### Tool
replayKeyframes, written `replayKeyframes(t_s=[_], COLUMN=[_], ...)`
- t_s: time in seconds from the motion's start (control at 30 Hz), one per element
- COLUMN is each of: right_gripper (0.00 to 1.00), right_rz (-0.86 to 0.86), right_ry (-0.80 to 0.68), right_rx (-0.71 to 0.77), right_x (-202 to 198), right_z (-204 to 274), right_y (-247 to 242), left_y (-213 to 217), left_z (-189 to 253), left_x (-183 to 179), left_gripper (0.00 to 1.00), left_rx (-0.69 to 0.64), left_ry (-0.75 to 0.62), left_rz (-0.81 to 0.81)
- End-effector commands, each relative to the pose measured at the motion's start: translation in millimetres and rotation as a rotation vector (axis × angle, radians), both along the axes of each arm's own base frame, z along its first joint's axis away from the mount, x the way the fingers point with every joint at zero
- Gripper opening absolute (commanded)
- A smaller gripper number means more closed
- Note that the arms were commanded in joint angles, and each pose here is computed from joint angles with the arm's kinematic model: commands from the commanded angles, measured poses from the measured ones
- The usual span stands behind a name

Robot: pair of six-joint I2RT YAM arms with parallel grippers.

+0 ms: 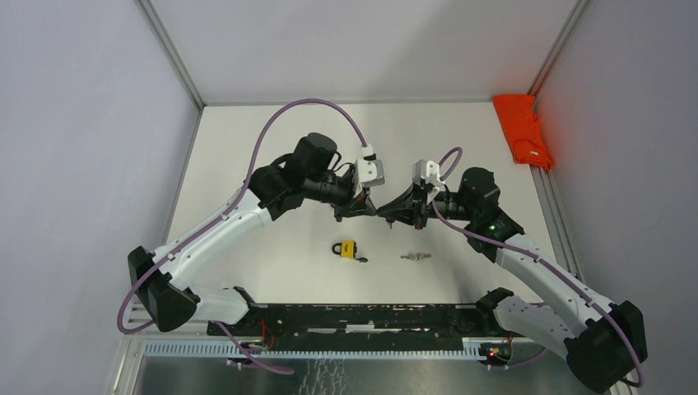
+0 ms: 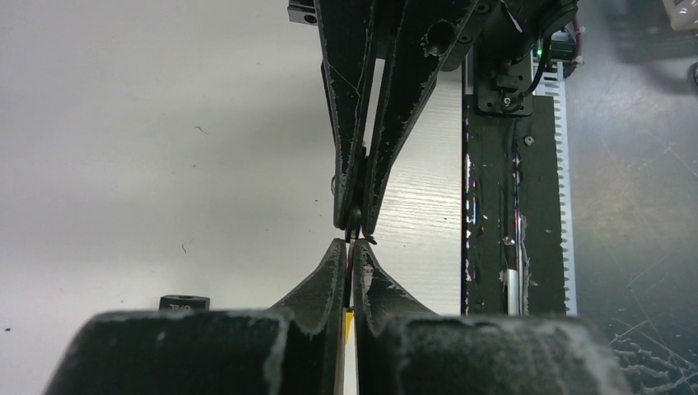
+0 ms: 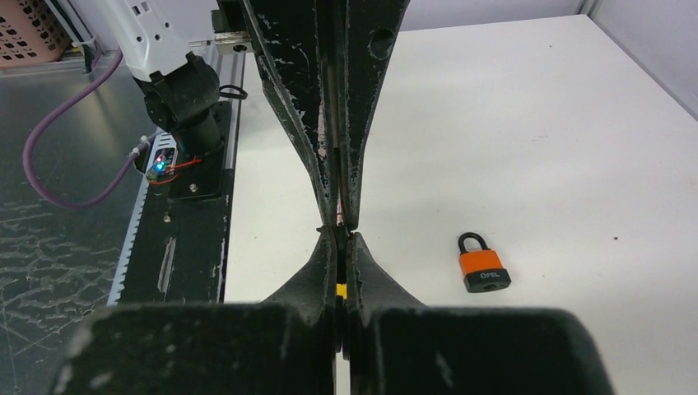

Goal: Unlock with the key

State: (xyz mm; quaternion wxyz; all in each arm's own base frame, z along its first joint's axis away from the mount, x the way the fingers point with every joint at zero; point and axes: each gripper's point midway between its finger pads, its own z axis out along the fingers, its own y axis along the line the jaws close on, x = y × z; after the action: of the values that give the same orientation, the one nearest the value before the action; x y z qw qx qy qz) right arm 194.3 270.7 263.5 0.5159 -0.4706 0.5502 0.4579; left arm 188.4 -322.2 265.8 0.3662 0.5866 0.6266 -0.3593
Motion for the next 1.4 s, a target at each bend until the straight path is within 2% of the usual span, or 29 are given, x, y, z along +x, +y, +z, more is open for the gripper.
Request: replayKeyframes(t_s=[0.0, 0.1, 0.27, 0.43, 0.73, 0.87, 1.07, 1.23, 1.37], right_gripper=[0.0, 0.0, 0.0, 0.0, 0.0, 0.0, 0.0, 0.0, 0.0], right_rz=[-0.034, -0.106, -0.227, -0.29, -0.369, -0.516, -0.63, -0.571, -0.496], right_ry=[0.024, 0.014, 0.001, -0.003, -0.006, 0.079, 0.248, 0.33, 0.409], right_rx=[-0.022, -0.024, -0.086, -0.084, -0.122, -0.211, -0.222, -0.214, -0.204], right_x=[4.0, 14.5, 34.1, 39.3, 49.5, 71.9, 99.5, 102.8, 100.3], right_z=[-9.0, -4.8, -8.5, -8.8, -9.4, -29.1, -60.9, -76.5, -90.3], right_y=[-2.1, -6.0, -16.5, -23.6, -33.5, -53.1, -76.5, -66.6, -52.5], left_y=[-1.0, -0.1, 6.6, 18.6, 38.5, 51.1, 58.8, 66.9, 73.4], left_z=[28.2, 22.3, 23.7, 33.4, 21.5, -8.1, -91.5, -152.7, -178.6], left_x=[4.4, 13.1, 41.8, 59.1, 106.1, 137.0, 166.1, 184.9, 182.1], left_gripper=[0.08, 0.09, 0.16, 0.26, 0.31, 0.33, 0.38, 0.37, 0.3], left_rx=[-0.08, -0.061, -0.058, -0.108, -0.065, -0.011, 0.157, 0.248, 0.304], left_ry=[-0.1, -0.11, -0.178, -0.231, -0.235, -0.14, 0.065, 0.303, 0.37], left_rz=[-0.004, 0.038, 0.2, 0.319, 0.588, 0.72, 0.809, 0.927, 0.983])
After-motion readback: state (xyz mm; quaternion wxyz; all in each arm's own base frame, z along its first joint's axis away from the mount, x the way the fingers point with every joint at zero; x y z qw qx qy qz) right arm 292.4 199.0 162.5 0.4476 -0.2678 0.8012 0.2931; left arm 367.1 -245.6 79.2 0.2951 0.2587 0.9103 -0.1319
